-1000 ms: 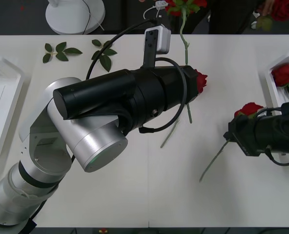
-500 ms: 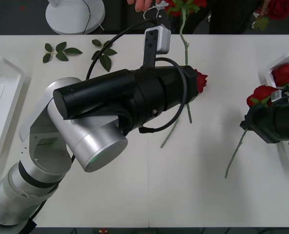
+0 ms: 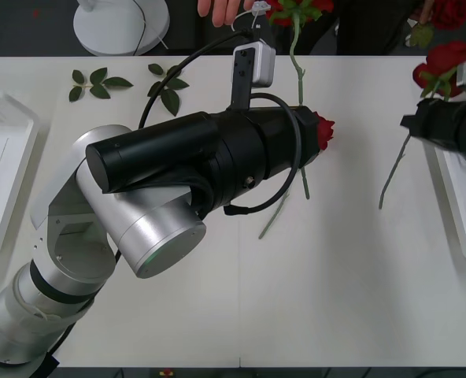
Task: Place the red flowers into the right box and the blue flowers into the left box. If a person shows an open palm, hand one flower to the person first, then continue sorting.
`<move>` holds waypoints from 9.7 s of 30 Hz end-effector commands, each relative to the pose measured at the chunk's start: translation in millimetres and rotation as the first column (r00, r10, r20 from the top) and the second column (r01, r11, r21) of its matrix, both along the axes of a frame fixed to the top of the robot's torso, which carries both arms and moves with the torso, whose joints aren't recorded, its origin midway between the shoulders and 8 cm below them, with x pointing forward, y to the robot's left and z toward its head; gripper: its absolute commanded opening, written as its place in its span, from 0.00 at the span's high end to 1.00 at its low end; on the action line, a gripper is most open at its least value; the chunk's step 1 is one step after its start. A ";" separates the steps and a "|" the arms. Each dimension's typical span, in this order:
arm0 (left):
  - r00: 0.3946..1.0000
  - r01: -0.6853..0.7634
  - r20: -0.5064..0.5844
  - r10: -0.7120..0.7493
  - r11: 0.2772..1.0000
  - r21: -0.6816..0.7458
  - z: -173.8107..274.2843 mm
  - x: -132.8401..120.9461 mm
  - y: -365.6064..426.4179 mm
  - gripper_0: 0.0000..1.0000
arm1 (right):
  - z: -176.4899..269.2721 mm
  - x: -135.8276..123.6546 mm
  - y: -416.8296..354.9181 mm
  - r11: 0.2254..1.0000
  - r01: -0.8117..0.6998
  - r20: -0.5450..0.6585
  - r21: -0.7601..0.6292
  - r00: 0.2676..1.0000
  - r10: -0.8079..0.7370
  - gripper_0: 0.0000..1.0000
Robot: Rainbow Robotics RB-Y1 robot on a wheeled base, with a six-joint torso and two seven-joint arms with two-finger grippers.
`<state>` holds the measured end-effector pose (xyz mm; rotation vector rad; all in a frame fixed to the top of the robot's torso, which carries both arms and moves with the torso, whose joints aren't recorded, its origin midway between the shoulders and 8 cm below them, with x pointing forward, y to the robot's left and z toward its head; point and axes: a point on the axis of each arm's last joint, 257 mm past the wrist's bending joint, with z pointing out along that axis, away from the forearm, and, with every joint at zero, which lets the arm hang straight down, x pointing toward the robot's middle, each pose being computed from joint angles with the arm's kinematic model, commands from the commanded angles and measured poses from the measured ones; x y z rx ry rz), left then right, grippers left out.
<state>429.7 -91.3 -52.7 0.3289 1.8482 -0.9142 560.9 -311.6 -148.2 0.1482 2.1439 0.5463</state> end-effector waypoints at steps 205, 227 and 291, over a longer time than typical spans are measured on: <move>0.999 0.034 0.042 -0.032 0.999 -0.033 21.4 -10.1 -15.3 1.00 | 24.6 -199.4 224.1 0.580 -0.813 -0.074 0.043 0.577 0.814 0.01; 0.999 0.034 0.042 -0.032 0.999 -0.033 21.4 -10.1 -15.3 1.00 | 27.6 -202.1 246.1 0.587 -0.803 -0.051 0.108 0.585 0.809 1.00; 0.996 -0.069 -0.022 0.085 0.917 0.393 -71.4 24.9 88.0 0.00 | 61.7 -155.2 -146.9 0.759 -0.451 -0.597 -0.470 0.795 0.103 1.00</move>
